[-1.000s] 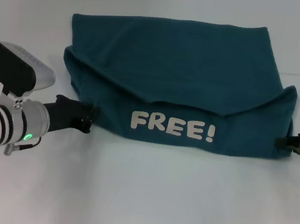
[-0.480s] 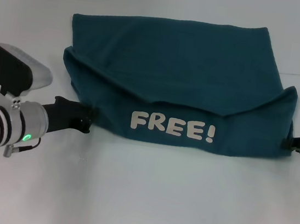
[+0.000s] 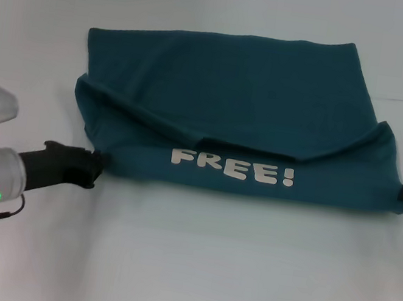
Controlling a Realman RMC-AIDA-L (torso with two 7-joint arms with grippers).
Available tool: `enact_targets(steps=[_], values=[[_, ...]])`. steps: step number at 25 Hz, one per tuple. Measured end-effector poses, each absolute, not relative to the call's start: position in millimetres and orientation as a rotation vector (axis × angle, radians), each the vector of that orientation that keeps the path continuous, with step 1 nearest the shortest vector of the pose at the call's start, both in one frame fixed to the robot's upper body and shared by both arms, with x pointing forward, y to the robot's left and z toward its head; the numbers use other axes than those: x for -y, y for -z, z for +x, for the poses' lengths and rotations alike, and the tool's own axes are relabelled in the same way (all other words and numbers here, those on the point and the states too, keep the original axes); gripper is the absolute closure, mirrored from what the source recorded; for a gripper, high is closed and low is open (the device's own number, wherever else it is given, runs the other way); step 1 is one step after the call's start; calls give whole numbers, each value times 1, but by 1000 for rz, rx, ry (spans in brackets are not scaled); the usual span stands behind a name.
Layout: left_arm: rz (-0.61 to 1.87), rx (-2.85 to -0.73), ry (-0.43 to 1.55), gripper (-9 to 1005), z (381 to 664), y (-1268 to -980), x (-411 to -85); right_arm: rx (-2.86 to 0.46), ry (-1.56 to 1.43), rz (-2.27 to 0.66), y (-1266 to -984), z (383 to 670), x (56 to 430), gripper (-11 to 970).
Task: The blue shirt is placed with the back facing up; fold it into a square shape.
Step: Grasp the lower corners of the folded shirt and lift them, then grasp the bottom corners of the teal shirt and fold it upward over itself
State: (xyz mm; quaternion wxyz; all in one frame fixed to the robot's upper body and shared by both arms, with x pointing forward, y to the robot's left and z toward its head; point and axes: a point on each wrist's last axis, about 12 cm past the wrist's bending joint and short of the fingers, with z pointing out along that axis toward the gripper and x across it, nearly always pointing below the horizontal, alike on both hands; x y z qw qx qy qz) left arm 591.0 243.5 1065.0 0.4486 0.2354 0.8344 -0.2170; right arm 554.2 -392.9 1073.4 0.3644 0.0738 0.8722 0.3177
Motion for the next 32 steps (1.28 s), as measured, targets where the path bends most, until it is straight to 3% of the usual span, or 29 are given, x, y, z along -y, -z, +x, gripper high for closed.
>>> enact_targets(steps=[18,32], values=[[527,-2063,956,973,512,-1068,-294,-2217,-914,-18,-1072,502,402,941],[553,-2103,1039,973,490,-1067,-304,-2187,-1011,-79,-1083,475,406,938]])
